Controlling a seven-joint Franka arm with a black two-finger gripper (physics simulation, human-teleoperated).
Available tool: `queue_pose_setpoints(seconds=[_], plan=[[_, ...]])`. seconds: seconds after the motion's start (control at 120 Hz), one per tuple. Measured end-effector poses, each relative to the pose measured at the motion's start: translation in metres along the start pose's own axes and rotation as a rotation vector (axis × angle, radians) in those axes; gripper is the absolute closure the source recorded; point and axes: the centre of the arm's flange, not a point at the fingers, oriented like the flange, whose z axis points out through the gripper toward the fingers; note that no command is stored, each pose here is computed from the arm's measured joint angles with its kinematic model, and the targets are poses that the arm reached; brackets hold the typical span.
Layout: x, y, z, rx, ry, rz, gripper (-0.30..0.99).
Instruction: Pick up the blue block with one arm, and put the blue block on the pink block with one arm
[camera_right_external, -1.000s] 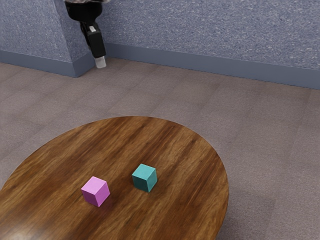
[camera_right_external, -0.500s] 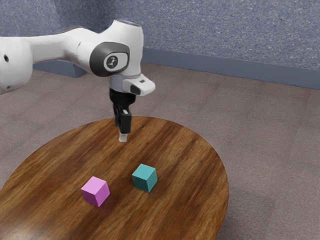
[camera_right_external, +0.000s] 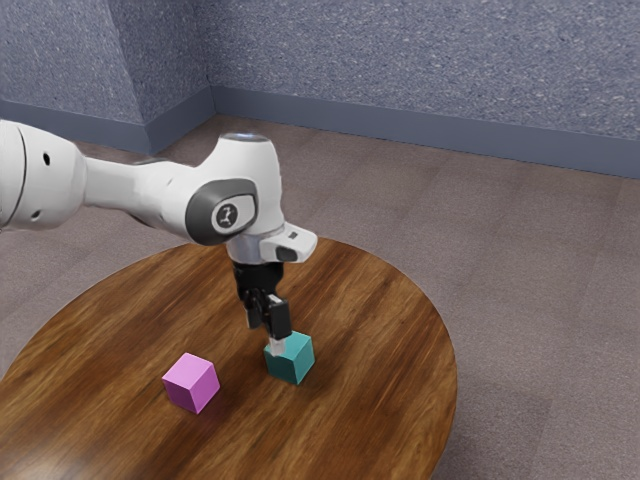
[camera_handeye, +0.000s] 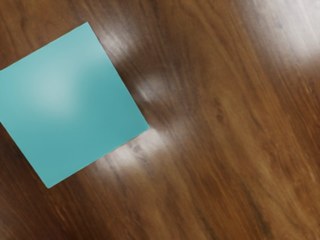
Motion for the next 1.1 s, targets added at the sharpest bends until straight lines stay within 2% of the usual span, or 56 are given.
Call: queue_pose_setpoints(seconds=[0.15,0.492,1.1], plan=[[0.003,-0.01,0.018,-0.029,0.033,-0.094,0.0],[0.011,-0.037,0.034,-0.041,0.072,-0.24,0.0],[0.042,-0.049,0.064,-0.06,0.054,-0.309,0.0]])
